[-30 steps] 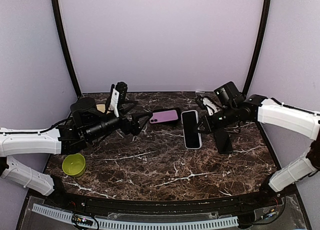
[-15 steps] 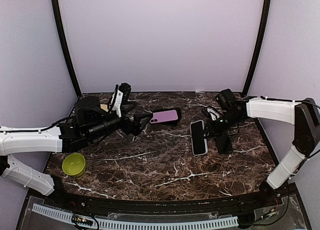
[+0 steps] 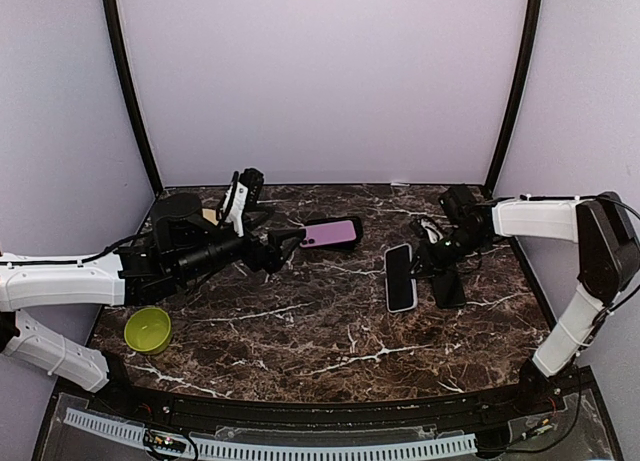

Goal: Put the phone into the phone case
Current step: Place the phone with the phone case at the center of the board.

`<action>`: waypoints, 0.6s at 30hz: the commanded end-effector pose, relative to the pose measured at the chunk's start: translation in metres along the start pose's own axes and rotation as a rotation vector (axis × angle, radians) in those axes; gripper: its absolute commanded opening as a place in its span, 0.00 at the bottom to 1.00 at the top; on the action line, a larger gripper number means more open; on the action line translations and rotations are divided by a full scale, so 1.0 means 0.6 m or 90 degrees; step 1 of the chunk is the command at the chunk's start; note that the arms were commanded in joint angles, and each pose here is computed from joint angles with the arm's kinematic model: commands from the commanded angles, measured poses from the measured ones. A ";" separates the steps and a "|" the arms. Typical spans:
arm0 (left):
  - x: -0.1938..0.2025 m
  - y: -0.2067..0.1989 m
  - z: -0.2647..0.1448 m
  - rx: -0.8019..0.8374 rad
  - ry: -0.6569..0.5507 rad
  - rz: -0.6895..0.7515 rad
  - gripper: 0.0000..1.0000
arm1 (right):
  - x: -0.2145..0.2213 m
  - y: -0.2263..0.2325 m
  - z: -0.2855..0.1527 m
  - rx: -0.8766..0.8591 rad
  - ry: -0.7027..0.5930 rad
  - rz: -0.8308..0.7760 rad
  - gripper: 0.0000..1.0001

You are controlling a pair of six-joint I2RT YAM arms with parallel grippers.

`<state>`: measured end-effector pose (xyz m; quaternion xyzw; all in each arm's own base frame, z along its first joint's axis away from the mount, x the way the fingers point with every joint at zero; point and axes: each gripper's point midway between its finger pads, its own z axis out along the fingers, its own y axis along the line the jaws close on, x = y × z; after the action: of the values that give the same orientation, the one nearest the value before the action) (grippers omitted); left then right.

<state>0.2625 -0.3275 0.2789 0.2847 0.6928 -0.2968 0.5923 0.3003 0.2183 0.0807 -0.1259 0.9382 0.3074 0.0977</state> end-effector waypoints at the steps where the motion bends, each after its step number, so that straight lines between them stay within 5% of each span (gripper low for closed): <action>1: -0.027 -0.002 0.001 0.000 -0.020 0.008 0.93 | -0.002 -0.032 0.016 0.031 -0.006 0.003 0.14; 18: -0.021 -0.003 0.005 0.003 -0.012 0.011 0.93 | 0.023 -0.114 0.040 0.154 -0.024 0.091 0.22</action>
<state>0.2631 -0.3284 0.2725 0.2887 0.6985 -0.2924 0.5859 0.3213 0.1992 0.0430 -0.0701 0.9561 0.2595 0.1171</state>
